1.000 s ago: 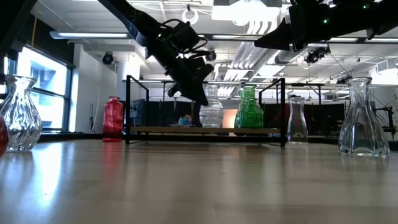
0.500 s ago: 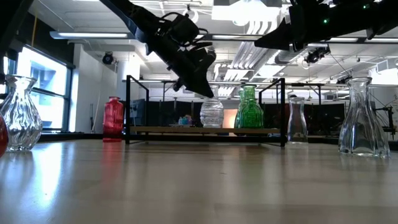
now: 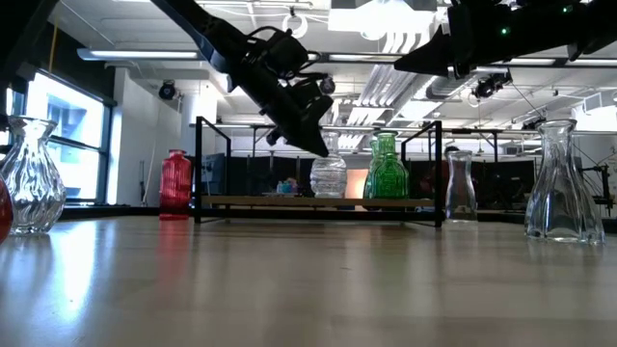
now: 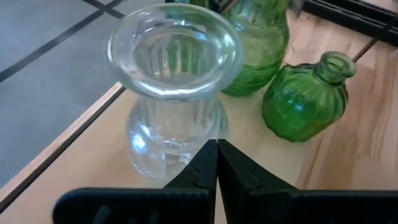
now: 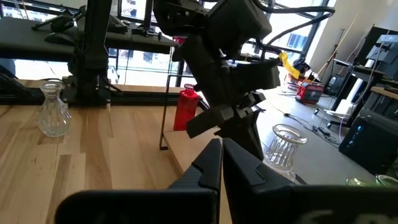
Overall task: Sort vases onto shelf
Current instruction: Put the top left transparent vase on the shelf
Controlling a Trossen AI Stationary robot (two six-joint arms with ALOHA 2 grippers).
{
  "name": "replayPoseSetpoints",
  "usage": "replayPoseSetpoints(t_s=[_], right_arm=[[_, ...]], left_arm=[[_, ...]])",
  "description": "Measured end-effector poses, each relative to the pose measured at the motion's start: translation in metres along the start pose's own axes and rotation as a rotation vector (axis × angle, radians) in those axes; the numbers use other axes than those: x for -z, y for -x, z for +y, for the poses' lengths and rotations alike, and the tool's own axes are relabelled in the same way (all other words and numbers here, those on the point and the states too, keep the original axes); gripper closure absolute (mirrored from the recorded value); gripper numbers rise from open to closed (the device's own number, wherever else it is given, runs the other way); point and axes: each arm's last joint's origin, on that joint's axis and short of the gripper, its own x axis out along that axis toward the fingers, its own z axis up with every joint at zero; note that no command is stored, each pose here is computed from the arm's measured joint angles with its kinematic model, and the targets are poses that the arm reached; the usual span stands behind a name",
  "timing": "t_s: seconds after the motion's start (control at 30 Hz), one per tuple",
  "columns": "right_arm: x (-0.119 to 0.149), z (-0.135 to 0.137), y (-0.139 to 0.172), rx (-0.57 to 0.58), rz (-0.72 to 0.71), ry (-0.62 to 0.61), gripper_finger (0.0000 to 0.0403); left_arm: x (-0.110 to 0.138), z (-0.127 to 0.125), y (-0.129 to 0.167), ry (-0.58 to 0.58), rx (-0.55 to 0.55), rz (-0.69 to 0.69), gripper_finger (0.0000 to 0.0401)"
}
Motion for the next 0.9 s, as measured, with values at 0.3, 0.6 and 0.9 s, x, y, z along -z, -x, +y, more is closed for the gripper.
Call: replayPoseSetpoints(t_s=[0.3, 0.6, 0.9], right_arm=[[0.000, 0.000, 0.000, 0.000, -0.003, -0.001, 0.0402], [0.000, 0.000, 0.000, 0.001, -0.004, -0.002, 0.0402], [0.000, 0.000, 0.000, 0.001, -0.003, -0.001, 0.0402]], left_arm=[[-0.002, 0.002, 0.000, -0.010, 0.001, -0.021, 0.0401], [-0.015, 0.002, 0.008, -0.043, -0.007, 0.037, 0.0401], [-0.015, -0.016, 0.029, -0.097, -0.012, 0.266, 0.0401]])
